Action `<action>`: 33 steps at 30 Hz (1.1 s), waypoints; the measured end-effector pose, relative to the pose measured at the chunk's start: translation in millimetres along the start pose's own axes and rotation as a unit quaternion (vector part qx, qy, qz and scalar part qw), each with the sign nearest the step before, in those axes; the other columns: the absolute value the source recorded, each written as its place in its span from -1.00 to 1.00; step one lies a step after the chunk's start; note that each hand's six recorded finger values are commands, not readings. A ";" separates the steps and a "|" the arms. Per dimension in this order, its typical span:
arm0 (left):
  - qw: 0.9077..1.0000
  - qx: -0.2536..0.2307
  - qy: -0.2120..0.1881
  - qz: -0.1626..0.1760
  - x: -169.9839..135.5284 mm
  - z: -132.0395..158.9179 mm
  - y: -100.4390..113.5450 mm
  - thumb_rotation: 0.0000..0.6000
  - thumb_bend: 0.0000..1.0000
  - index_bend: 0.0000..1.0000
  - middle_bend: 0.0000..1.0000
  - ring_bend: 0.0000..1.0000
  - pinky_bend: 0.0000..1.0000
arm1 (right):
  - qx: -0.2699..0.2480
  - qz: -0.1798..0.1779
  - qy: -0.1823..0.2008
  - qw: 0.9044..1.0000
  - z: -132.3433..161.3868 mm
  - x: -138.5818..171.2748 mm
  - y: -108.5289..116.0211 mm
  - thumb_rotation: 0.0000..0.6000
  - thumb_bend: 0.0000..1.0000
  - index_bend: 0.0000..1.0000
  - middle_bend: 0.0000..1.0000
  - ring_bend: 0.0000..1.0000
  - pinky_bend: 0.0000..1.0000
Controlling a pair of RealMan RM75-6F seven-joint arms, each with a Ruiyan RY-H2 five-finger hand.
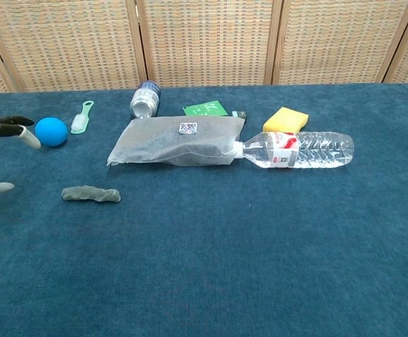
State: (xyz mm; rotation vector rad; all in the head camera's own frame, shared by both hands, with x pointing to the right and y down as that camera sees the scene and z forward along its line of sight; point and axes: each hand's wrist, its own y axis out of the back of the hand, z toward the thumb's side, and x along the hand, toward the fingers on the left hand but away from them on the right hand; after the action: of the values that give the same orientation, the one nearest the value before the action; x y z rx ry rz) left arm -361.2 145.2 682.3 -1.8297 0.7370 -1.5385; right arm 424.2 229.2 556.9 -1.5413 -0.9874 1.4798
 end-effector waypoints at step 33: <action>0.998 -0.017 0.032 -0.048 63.2 55.7 -32.4 1.00 -0.31 -0.21 -1.00 -1.00 -1.00 | -0.014 0.004 0.000 1.000 -3.0 -1.6 -0.2 1.00 -1.00 -1.00 -1.00 -1.00 -1.00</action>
State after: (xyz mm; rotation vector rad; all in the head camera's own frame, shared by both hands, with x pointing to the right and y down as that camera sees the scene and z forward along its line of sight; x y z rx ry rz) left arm -295.3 124.6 740.5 -1.8723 0.7187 -1.6629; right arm 427.2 227.7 557.8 -1.5667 -1.0062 1.4777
